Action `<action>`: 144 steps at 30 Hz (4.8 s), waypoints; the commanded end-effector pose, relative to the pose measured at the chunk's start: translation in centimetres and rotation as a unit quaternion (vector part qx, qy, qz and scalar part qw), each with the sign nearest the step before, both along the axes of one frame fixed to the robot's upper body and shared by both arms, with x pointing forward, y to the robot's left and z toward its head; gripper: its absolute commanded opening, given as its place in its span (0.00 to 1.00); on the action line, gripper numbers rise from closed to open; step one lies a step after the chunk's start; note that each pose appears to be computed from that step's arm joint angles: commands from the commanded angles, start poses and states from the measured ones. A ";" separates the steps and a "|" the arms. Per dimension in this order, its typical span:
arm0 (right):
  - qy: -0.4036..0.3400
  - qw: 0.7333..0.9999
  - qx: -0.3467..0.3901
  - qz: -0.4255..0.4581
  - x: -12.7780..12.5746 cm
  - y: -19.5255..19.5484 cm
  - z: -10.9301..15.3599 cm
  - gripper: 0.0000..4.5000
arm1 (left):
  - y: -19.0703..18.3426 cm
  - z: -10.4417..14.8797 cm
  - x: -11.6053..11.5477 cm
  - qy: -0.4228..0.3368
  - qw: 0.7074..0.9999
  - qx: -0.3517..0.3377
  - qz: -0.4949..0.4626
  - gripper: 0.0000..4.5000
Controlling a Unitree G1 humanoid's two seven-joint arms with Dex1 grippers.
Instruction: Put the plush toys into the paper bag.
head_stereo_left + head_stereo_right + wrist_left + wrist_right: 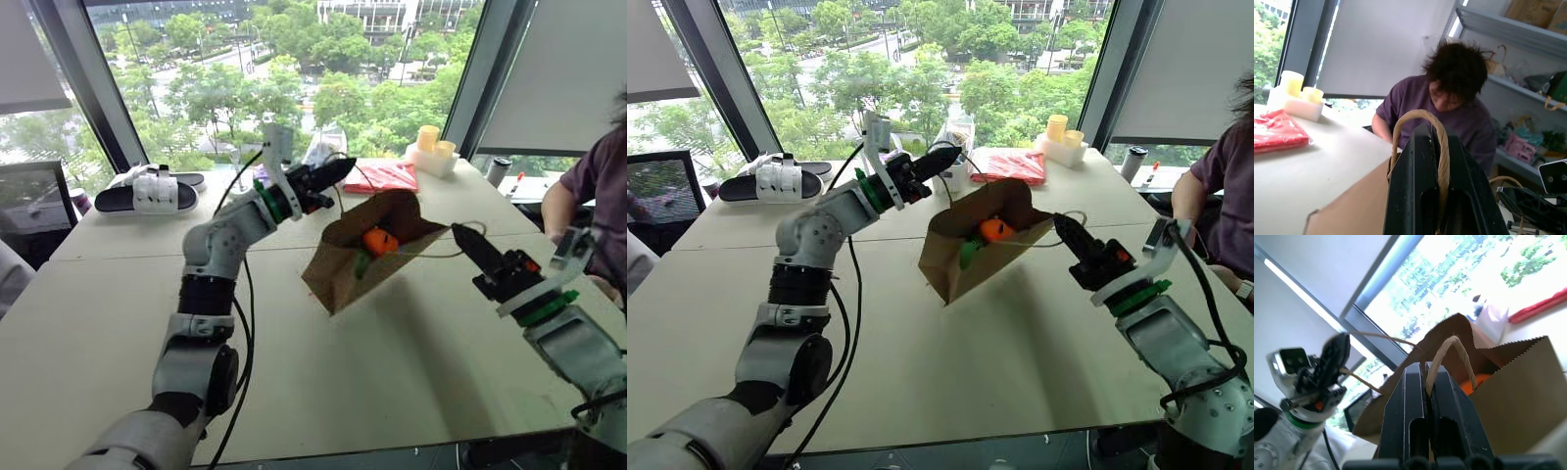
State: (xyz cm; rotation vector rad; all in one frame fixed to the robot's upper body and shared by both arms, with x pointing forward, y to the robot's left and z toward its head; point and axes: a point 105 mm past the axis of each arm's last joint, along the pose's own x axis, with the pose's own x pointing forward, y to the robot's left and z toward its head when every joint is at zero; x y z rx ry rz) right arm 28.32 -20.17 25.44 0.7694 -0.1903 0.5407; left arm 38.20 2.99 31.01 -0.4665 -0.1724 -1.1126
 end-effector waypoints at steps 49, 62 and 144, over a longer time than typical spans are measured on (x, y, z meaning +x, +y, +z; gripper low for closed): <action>0.077 0.962 -0.195 0.173 1.8 9.0 -9.5 0.02 | 7.6 -12.4 -4.7 0.004 0.982 0.186 -0.026 1.00; 0.076 0.965 -0.197 0.157 3.9 9.6 -9.5 0.02 | 3.5 -12.5 -5.8 -0.070 0.977 0.196 -0.047 1.00; 0.078 0.894 -0.307 0.317 -4.2 6.9 -11.5 0.00 | 9.8 -15.7 -12.2 0.053 0.976 0.177 0.118 0.94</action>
